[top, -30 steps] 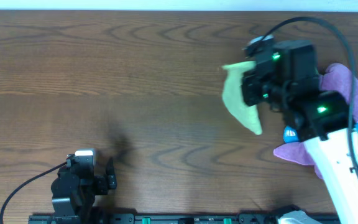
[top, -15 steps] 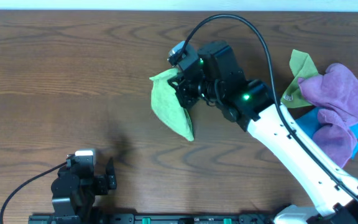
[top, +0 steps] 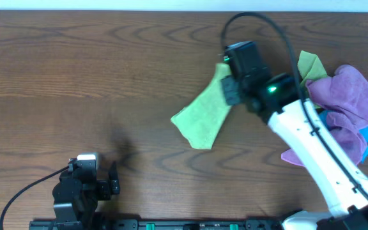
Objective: Fold the cloth
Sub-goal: 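Pull the green cloth left out of the pile with the right gripper, then lay the green cloth on the table and release it, then grasp the green cloth's left edge with the left gripper, right edge with right, then lift the green cloth with both grippers and stretch it between them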
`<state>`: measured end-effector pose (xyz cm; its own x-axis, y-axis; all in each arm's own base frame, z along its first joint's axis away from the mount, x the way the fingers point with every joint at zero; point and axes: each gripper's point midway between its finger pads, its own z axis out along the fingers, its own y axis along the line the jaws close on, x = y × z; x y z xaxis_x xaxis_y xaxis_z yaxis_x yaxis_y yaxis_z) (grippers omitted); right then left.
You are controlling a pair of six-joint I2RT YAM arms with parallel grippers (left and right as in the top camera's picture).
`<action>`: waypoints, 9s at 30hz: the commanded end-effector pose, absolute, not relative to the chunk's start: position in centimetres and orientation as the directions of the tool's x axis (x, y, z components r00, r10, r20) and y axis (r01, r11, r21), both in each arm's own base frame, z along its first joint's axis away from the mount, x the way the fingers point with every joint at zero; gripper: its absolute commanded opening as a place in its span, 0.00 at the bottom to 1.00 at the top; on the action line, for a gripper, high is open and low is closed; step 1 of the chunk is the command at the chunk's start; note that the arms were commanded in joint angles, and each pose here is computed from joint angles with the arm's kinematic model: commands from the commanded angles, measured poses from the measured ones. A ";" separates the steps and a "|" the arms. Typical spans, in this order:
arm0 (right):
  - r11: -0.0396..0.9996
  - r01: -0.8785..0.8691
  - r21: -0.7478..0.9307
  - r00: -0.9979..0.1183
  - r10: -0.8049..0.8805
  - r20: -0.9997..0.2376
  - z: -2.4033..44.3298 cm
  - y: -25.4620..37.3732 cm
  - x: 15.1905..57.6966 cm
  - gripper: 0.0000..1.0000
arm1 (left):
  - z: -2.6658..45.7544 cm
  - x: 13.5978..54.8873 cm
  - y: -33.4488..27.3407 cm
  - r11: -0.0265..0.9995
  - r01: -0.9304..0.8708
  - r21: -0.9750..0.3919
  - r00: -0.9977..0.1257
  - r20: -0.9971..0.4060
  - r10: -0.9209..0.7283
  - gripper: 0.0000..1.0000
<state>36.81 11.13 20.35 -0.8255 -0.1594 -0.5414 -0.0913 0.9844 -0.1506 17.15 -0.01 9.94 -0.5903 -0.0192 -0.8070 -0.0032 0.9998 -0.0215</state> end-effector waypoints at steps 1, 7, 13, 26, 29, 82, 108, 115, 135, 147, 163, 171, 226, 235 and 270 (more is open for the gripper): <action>0.974 0.111 -0.197 -0.819 -0.023 -0.573 21.6 6.1 37.3 0.65 | 9.9 17.1 0.0 1.000 0.000 -0.012 -0.588 -0.809 -0.010 0.95; 0.963 -0.262 0.067 -0.845 -0.195 -0.498 20.5 12.7 35.8 0.94 | 9.9 17.1 0.0 1.000 0.000 -0.012 -0.588 -0.809 -0.010 0.95; 0.864 -0.446 0.233 -0.830 -0.302 -0.470 19.3 18.8 34.2 0.85 | 9.9 17.1 0.0 1.000 0.000 -0.012 -0.588 -0.809 -0.010 0.95; 0.793 -0.531 0.300 -0.844 -0.460 -0.277 8.8 26.2 32.9 0.81 | 9.9 17.1 0.0 1.000 0.000 -0.012 -0.588 -0.809 -0.010 0.95; 0.810 -0.508 0.291 -0.857 -0.445 -0.260 7.7 26.2 33.3 0.78 | 9.9 17.1 0.0 1.000 0.000 -0.012 -0.588 -0.809 -0.010 0.95; 0.854 -0.484 0.189 -0.873 -0.455 -0.177 1.2 25.0 34.6 0.21 | 9.9 17.1 0.0 1.000 0.000 -0.012 -0.588 -0.809 -0.010 0.95; 0.952 -0.304 -0.026 -0.928 -0.302 -0.220 9.3 19.4 33.8 0.01 | 9.9 17.1 0.0 1.000 0.000 -0.012 -0.588 -0.809 -0.010 0.95; 0.974 -0.223 -0.051 -0.942 -0.229 -0.245 12.5 17.3 32.6 0.01 | 9.9 17.1 0.0 1.000 0.000 -0.012 -0.588 -0.809 -0.010 0.95; 0.983 0.174 -0.063 -0.976 0.163 -0.145 5.6 7.0 19.8 0.02 | 14.1 19.6 -0.5 0.999 0.027 -0.029 -0.418 -0.908 -0.015 0.95; 0.918 0.379 -0.115 -0.908 0.345 -0.237 6.5 4.6 19.5 0.36 | 14.1 19.6 -0.5 0.956 -0.090 -0.280 -0.410 -0.864 -0.292 0.95; 0.926 0.352 0.134 -0.818 0.374 -0.437 12.5 5.1 20.0 0.61 | 15.1 21.4 -6.0 0.854 0.101 -0.511 -0.574 -0.731 -0.370 0.95; 0.941 0.287 0.178 -0.823 0.337 -0.457 13.0 6.4 21.0 0.61 | 15.6 25.3 -10.0 0.795 0.086 -0.601 -0.826 -0.489 -0.280 0.95; 0.949 0.215 0.229 -0.847 0.298 -0.440 13.1 7.9 21.1 0.61 | 5.2 29.9 -28.2 0.462 -0.115 -0.879 -0.990 0.063 -0.126 0.06; 0.955 0.226 0.193 -0.869 0.287 -0.402 11.5 8.4 22.1 0.62 | 13.0 35.6 -24.4 0.345 -0.006 -0.939 -0.976 -0.069 -0.205 0.06; 0.977 -0.041 0.208 -0.925 0.042 -0.377 6.9 14.9 29.8 0.66 | 3.0 26.5 -8.5 0.947 -0.242 -0.211 -0.970 0.088 -0.228 0.76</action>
<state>29.15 13.67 5.48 -0.9284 0.1031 -0.3569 0.0446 0.9847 0.1685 24.05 -9.43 1.58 -0.9549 -0.2289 0.1892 -0.2716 0.9308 -0.2446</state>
